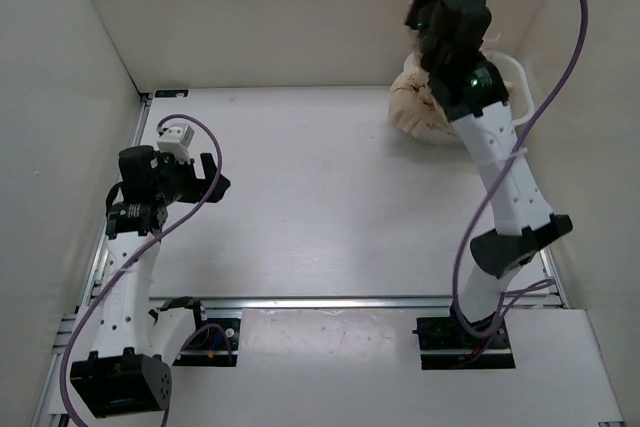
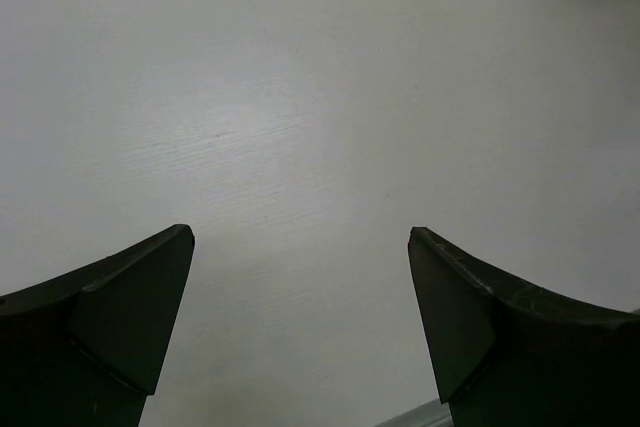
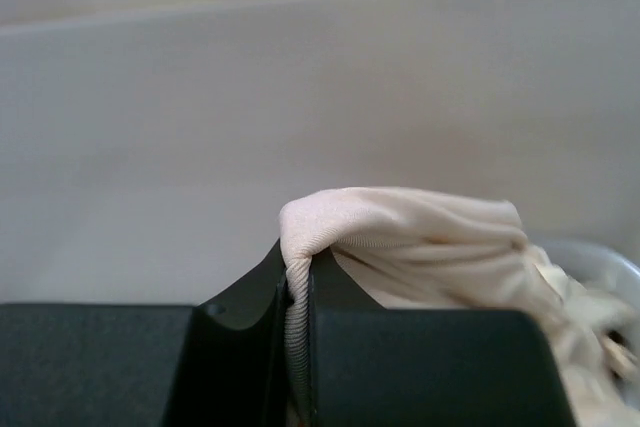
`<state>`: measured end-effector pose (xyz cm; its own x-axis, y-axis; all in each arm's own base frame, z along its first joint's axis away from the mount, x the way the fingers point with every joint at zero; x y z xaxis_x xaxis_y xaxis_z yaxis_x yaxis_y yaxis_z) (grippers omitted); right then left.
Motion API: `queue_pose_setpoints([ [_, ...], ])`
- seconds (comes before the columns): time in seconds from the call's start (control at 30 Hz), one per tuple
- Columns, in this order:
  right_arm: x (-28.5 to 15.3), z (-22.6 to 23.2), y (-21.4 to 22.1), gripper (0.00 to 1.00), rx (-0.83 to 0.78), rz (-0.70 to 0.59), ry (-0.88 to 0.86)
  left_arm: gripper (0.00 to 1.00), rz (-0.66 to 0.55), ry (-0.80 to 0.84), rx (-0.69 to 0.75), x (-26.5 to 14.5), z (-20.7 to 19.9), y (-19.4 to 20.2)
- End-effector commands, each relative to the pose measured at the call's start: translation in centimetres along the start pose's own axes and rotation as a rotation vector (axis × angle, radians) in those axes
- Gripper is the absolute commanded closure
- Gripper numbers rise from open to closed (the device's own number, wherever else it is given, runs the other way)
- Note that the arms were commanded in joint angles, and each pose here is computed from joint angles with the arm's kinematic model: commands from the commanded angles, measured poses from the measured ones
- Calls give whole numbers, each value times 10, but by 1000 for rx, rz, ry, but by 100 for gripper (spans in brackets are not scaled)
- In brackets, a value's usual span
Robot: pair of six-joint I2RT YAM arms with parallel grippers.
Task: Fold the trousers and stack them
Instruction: Grab the trousers from the pile
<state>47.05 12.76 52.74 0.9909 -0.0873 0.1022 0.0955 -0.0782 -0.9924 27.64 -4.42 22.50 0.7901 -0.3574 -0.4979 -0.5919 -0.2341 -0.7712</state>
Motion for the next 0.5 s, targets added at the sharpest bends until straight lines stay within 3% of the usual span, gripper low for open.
queue_pose_setpoints([
  [0.0, -68, 52, -83, 100, -15, -211, -112, 0, -132, -43, 47, -17, 1, -23],
  [0.1, -110, 100, -107, 100, 52, -256, -244, 0, -214, -90, 73, -28, 2, -46],
  [0.23, -139, 159, -102, 100, 130, -234, -378, 0, -340, -192, 90, -50, 10, -82],
  [0.33, -140, 186, -75, 100, 207, -132, -428, 0, -396, -199, 106, -62, 4, -100],
  [0.47, -131, 218, 22, 100, 96, 106, -400, 0, -392, -200, 104, -60, 5, -103],
])
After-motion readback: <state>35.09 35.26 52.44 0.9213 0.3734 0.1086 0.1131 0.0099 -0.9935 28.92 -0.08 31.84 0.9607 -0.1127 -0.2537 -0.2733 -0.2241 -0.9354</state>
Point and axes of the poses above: each gripper's point midway between its finger pads, its own x axis out along the fingers, its own z axis along the line the jaws close on, y = z × x, the point moved 1 cm from there along -x, back along the fingers, and after that the axes turned 11 degrees about -x, right-handed, at the moved point
